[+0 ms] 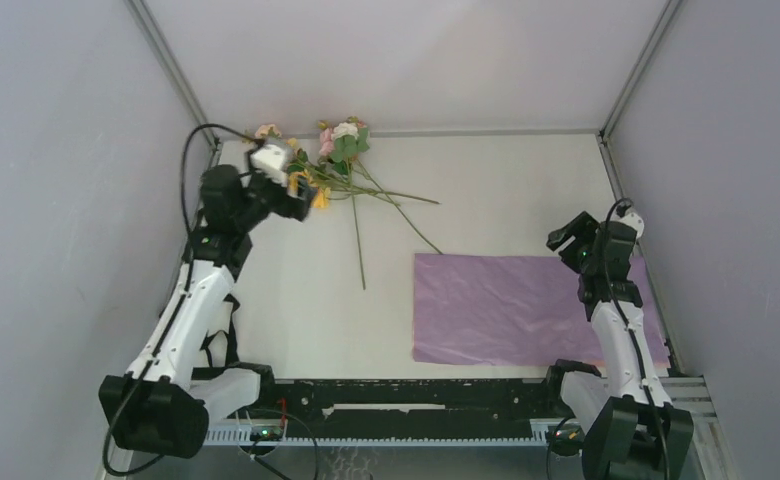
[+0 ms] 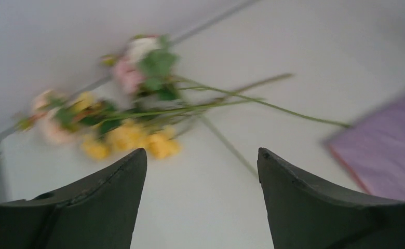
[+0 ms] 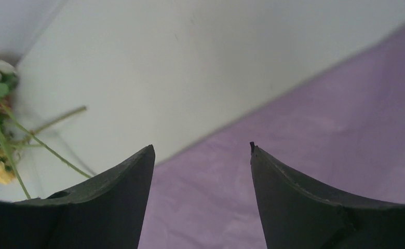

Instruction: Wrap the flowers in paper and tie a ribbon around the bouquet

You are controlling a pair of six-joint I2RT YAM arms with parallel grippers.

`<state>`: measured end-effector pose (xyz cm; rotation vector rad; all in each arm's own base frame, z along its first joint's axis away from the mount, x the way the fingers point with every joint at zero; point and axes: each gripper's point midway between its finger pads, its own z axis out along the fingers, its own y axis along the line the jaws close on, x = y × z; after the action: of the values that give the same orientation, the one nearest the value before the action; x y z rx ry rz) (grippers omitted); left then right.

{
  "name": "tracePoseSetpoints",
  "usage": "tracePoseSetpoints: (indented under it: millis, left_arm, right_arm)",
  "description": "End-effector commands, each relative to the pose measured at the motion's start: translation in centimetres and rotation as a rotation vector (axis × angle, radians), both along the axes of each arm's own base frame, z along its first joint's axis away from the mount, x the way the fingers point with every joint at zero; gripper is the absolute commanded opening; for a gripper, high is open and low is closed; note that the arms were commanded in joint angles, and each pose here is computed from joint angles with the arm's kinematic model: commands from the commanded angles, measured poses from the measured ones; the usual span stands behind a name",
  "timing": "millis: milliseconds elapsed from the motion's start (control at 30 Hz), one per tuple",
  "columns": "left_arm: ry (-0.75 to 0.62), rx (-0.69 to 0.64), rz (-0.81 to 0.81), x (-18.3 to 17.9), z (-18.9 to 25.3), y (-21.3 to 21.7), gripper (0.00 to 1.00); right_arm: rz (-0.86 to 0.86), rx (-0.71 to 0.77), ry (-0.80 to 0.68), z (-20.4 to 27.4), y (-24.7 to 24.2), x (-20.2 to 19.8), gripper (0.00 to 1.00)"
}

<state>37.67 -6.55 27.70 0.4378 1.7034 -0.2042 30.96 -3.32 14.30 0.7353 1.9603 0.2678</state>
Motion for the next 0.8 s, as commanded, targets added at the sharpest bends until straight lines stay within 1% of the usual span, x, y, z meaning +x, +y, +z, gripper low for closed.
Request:
tracePoseSetpoints:
  millis: [0,67,133,233,267,333,400,567,667,767]
  left_arm:
    - [0.399,0.171,-0.46,-8.9,-6.7,-10.6,0.83]
    - [0.475,0.187,-0.527,-9.9,-8.4,-13.5,0.84]
    - [0.533,0.192,-0.561,-9.7,-10.1,-15.7,0.88]
    - [0.608,0.221,-0.543,-7.6,-12.6,-17.8,0.95]
    - [0.664,0.221,-0.523,-6.6,-14.0,-18.3,0.97]
    - [0.718,0.213,-0.537,-5.6,-14.6,-19.7,0.99]
    - [0.764,0.199,-0.562,-4.8,-15.7,-21.5,0.99]
    - [0.758,0.167,-0.592,-3.7,-17.1,-25.4,0.98]
    - [0.784,0.162,-0.557,-2.7,-18.7,-26.1,0.96]
    - [0.841,0.178,-0.538,-2.4,-20.8,-26.4,0.93]
  right_arm:
    - [-0.012,0.118,0.153,-3.6,1.6,-3.3,0.76]
    - [0.014,0.123,0.164,-4.0,2.1,-3.5,0.75]
    - [0.046,0.12,0.179,-4.3,2.5,-3.7,0.74]
    - [0.086,0.109,0.2,-4.9,3.1,-4.1,0.74]
    - [0.094,0.107,0.203,-5.1,3.2,-4.3,0.74]
    - [0.104,0.104,0.212,-5.5,3.4,-4.6,0.74]
    - [0.113,0.107,0.217,-5.8,3.6,-4.8,0.74]
    - [0.131,0.11,0.221,-6.0,4.0,-5.0,0.74]
    - [0.139,0.104,0.217,-5.9,4.2,-5.1,0.74]
    - [0.141,0.094,0.214,-5.7,4.2,-5.4,0.74]
